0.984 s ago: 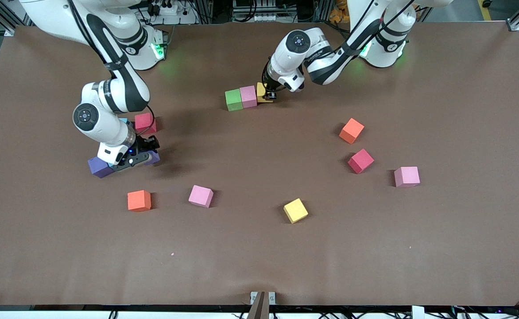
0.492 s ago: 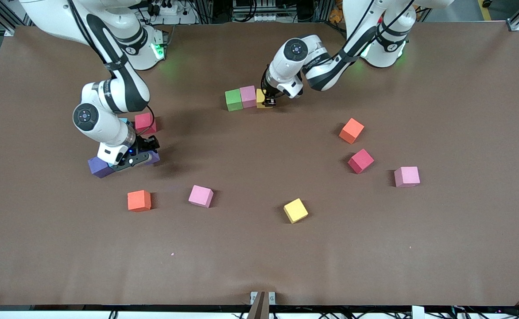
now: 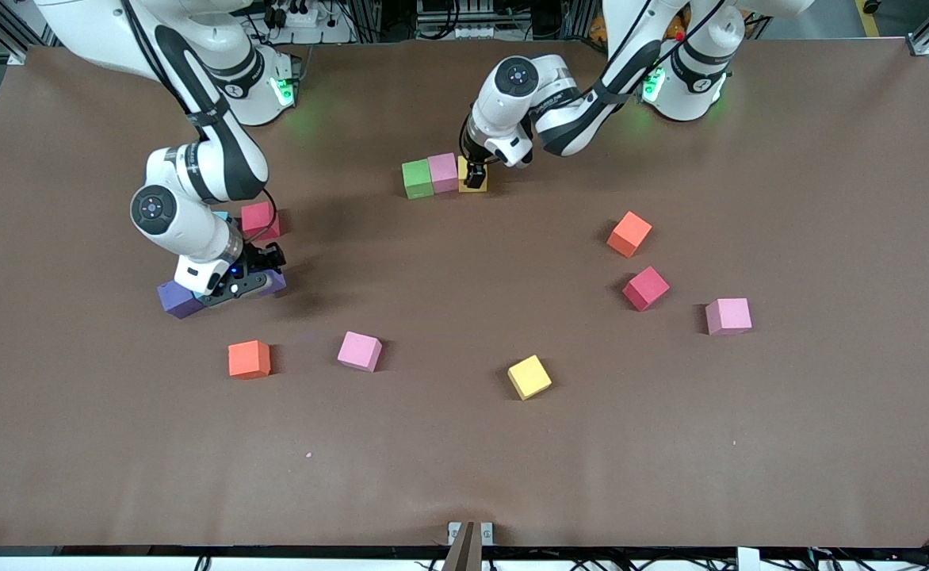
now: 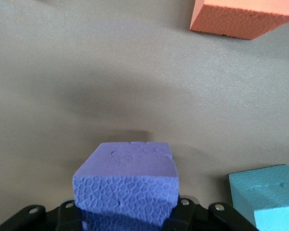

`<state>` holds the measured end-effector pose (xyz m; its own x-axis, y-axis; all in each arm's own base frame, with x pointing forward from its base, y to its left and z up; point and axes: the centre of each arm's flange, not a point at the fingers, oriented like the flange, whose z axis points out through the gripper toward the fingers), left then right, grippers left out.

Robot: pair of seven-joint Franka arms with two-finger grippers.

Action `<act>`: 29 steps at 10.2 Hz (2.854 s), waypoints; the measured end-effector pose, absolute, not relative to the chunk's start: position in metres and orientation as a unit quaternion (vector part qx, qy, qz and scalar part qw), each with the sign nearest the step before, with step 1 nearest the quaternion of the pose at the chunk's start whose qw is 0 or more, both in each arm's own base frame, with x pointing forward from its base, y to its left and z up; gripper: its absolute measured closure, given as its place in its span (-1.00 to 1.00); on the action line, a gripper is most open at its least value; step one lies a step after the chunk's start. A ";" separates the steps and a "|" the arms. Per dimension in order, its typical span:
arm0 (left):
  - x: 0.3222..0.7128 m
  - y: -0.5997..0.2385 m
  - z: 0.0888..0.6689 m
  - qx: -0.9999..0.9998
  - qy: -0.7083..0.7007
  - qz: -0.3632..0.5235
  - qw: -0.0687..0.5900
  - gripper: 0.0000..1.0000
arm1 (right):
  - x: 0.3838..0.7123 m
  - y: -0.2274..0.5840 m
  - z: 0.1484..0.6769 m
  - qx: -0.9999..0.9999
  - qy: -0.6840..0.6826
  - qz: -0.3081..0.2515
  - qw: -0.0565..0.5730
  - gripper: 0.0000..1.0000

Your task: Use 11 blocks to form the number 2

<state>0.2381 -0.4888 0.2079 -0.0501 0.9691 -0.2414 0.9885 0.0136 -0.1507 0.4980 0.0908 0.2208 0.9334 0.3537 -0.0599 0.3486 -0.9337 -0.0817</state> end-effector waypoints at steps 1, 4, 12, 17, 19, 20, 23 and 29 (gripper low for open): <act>0.243 -0.488 0.216 0.689 0.712 -0.131 0.035 -1.00 | 0.498 0.091 0.221 -0.983 -0.179 0.036 0.035 -0.13; 0.269 -0.480 0.247 0.685 0.721 -0.101 0.038 -1.00 | 0.509 0.117 0.242 -0.984 -0.175 0.012 0.036 -0.13; 0.468 -0.363 0.309 0.679 0.731 -0.061 0.031 -1.00 | 0.492 0.314 0.312 -0.998 -0.004 0.016 0.067 -0.13; 0.537 -0.243 0.311 0.701 0.710 -0.060 0.007 -1.00 | 0.423 0.476 0.275 -0.997 0.057 0.027 0.053 -0.12; 0.545 -0.201 0.300 0.725 0.686 -0.060 -0.008 -1.00 | 0.381 0.517 0.239 -0.998 0.051 0.030 0.029 -0.12; 0.546 -0.178 0.292 0.741 0.669 -0.058 -0.016 -1.00 | 0.369 0.526 0.225 -0.998 0.049 0.033 0.029 -0.12; 0.552 -0.132 0.283 0.808 0.587 -0.058 -0.017 -1.00 | 0.364 0.528 0.208 -0.998 0.049 0.041 0.021 -0.12; 0.558 -0.126 0.266 0.909 0.413 -0.042 0.024 -1.00 | 0.345 0.526 0.198 -0.997 0.046 0.053 0.009 -0.12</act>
